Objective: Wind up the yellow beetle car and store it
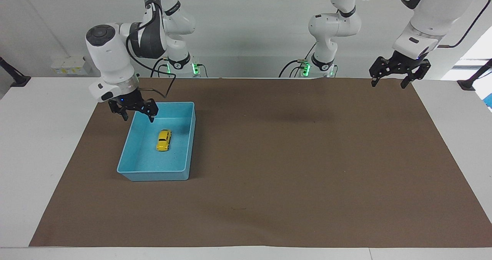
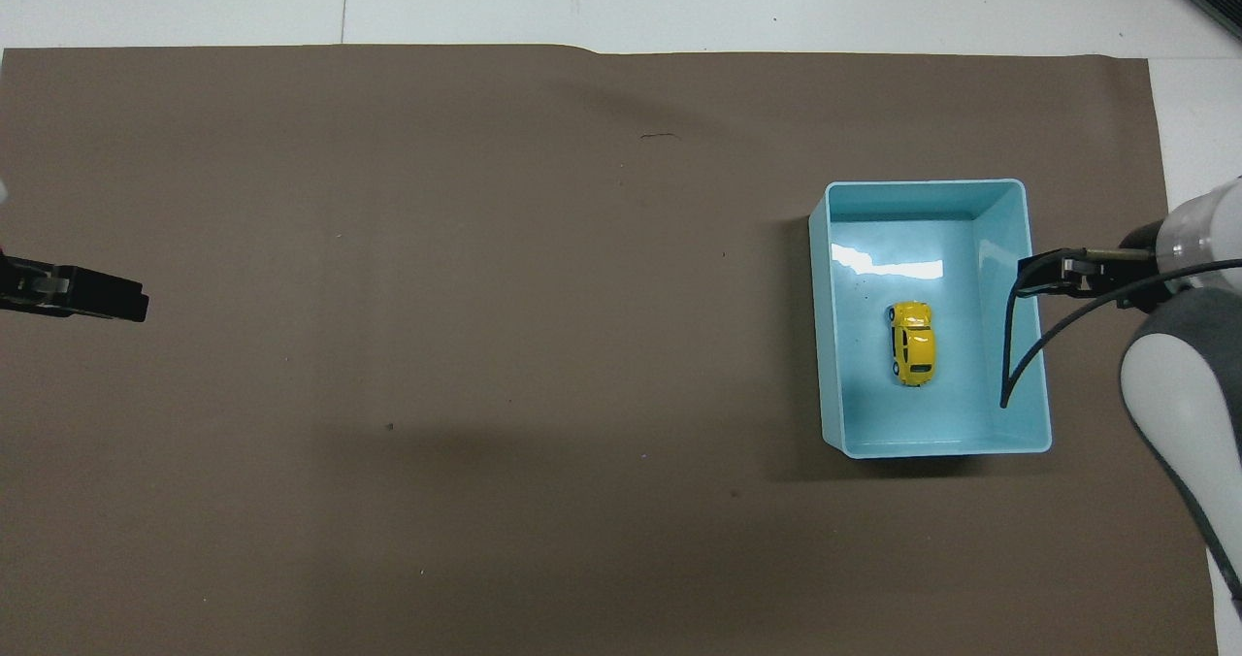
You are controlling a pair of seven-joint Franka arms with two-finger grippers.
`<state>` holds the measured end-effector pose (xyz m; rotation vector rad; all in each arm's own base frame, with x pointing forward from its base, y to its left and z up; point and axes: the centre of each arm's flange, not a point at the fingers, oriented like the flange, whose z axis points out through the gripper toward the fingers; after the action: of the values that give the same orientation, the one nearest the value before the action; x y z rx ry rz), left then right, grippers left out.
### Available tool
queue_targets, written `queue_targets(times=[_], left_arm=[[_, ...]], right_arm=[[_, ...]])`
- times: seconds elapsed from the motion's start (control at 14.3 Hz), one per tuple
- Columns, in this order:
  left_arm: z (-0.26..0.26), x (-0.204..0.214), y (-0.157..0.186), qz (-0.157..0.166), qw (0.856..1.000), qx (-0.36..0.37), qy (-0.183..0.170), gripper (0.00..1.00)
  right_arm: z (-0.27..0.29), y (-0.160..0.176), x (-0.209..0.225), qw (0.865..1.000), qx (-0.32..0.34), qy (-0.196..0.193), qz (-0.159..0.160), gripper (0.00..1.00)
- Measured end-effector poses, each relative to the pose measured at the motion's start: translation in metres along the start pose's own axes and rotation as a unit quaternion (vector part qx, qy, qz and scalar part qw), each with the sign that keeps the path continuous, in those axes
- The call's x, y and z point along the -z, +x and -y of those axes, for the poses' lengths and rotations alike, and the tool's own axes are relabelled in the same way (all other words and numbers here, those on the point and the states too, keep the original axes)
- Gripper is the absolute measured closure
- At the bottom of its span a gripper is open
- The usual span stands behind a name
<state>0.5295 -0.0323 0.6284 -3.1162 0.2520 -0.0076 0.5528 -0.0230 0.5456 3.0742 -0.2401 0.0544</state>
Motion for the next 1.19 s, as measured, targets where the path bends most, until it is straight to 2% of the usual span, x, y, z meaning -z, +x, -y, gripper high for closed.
queue_targets(times=[0.21, 0.56, 1.19], left_arm=[[0.000, 0.000, 0.000, 0.000, 1.000, 0.000, 0.000, 0.00], [0.000, 0.000, 0.000, 0.000, 1.000, 0.000, 0.000, 0.00], [0.000, 0.000, 0.000, 0.000, 1.000, 0.000, 0.000, 0.00]], right_arm=[[-0.005, -0.014, 0.040, 1.000, -0.024, -0.001, -0.001, 0.00], [-0.009, -0.028, 0.098, 0.999, -0.030, 0.002, 0.016, 0.00], [-0.004, -0.011, 0.101, 1.000, 0.005, 0.018, 0.024, 0.00]])
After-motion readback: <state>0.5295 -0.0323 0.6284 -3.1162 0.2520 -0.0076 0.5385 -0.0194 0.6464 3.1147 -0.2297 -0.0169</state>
